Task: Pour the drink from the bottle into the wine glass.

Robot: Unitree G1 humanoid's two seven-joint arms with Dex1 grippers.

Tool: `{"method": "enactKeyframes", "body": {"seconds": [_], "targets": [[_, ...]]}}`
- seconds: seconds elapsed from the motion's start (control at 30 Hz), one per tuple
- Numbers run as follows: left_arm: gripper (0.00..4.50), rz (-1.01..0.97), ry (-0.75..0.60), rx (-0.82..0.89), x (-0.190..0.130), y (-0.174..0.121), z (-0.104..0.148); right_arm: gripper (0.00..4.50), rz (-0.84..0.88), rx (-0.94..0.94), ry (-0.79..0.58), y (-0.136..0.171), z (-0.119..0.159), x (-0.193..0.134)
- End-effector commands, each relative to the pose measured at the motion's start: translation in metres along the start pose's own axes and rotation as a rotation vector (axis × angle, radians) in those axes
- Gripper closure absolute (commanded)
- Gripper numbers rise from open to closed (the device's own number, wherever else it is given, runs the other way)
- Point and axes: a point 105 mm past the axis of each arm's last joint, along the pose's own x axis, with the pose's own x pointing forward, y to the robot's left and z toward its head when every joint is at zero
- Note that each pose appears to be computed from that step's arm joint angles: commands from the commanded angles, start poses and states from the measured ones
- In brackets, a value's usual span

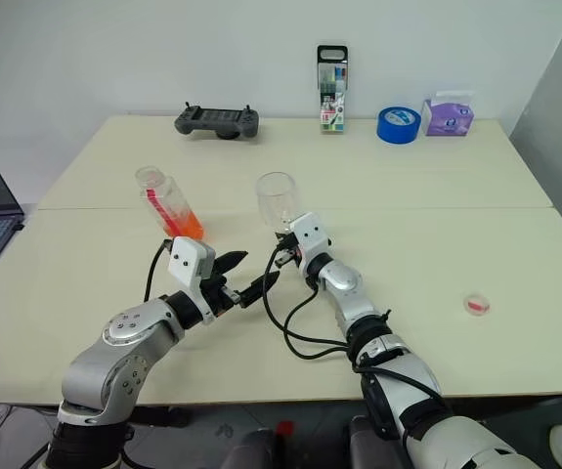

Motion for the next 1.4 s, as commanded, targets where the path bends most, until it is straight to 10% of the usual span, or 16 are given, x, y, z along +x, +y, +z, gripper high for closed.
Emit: {"method": "enactKeyframes", "body": {"seconds": [0.03, 0.3, 0.63, 1.0, 1.4], "targets": [[0.0, -0.007, -0.033, 0.028, -0.001, 0.002, 0.011, 2.65, 0.018, -0.002, 0.024, 0.003, -0.007, -0.002], [0.0, 0.0, -0.034, 0.028, -0.001, 0.004, 0.011, 0.03, 0.006, -0.02, 0.009, -0.001, -0.001, -0.002], [0.0, 0.092, -0.072, 0.025, -0.007, 0.021, 0.02, 0.03, 0.015, -0.095, -0.05, -0.016, 0.016, -0.02], [0.0, 0.444, -0.144, 0.033, -0.039, 0.066, 0.013, 0.03, 0.025, -0.205, 0.102, -0.051, 0.035, -0.114], [0.0, 0.79, -0.273, 0.14, -0.054, 0.113, 0.042, 0.03, 0.352, -0.25, 0.113, -0.023, 0.207, -0.161]]}}
